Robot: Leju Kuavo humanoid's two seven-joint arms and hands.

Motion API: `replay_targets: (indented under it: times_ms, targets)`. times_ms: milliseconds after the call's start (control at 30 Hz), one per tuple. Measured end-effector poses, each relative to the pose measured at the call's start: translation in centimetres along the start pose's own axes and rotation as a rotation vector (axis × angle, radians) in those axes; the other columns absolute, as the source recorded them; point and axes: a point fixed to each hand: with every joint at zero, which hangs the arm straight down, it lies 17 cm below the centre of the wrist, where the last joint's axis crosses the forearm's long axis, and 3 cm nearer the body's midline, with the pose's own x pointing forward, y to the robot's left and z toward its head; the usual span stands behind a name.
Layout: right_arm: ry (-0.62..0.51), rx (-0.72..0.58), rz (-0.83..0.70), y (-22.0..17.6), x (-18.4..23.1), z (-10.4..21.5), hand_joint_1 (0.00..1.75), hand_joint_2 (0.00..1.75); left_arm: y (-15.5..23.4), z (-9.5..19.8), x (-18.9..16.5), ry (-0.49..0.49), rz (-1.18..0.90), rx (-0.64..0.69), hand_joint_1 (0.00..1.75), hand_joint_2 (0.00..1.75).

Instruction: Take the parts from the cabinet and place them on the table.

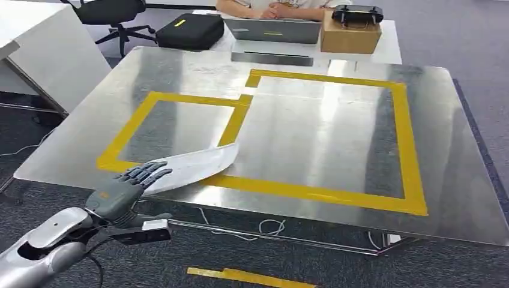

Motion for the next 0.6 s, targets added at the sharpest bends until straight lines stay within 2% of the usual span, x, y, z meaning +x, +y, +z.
replay_targets:
  times_ms: [200, 600]
  targets:
    - [-0.01, -0.002, 0.004, -0.1, 0.2, 0.0, 0.0, 0.0, 1.1, 0.1, -0.9, 0.02, 0.022, 0.037, 0.0, 0.0]
    - [-0.021, -0.061, 0.027, -1.4, 0.6, -0.2, 0.0, 0.0, 4.6, 1.5, -0.3, -0.007, 0.091, 0.145, 0.0, 0.0]
